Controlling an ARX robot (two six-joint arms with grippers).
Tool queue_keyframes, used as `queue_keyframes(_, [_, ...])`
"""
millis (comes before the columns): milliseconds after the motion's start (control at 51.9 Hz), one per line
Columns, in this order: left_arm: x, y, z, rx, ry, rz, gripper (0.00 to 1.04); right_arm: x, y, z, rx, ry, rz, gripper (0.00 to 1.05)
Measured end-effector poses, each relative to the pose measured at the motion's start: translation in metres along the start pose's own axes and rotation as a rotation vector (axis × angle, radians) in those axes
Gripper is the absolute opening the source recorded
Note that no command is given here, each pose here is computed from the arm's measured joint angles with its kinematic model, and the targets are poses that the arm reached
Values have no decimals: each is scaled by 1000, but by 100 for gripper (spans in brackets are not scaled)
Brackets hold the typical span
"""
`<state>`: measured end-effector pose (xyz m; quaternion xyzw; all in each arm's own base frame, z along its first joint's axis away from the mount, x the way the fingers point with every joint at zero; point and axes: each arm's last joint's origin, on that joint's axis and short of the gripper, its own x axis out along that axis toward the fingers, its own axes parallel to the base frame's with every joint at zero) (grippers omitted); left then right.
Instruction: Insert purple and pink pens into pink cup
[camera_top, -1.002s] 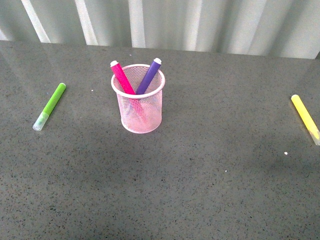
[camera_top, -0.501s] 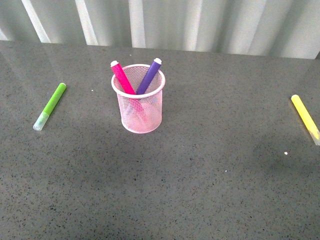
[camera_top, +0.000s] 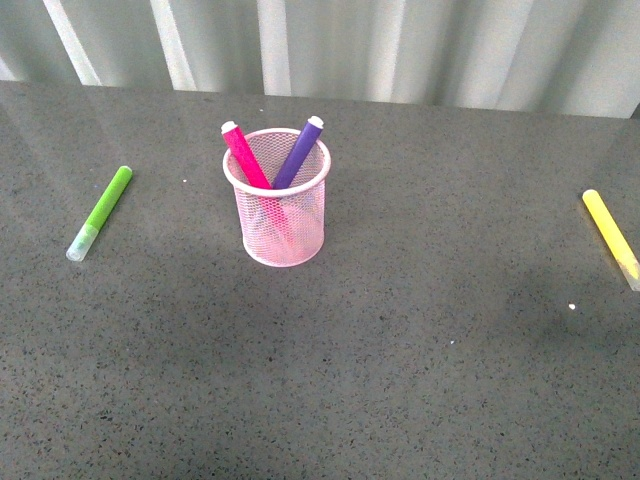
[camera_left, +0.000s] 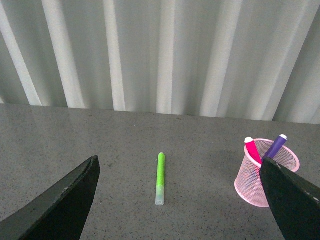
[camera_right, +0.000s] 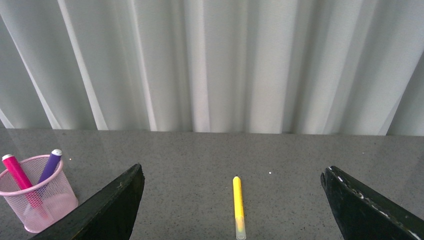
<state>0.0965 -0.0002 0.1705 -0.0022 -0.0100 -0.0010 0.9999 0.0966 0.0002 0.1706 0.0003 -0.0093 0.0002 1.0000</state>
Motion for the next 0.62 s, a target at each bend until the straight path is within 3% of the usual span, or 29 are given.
queue_keyframes(617, [0,0,0,0,0,0,98,0,0,0,0,0,0,98])
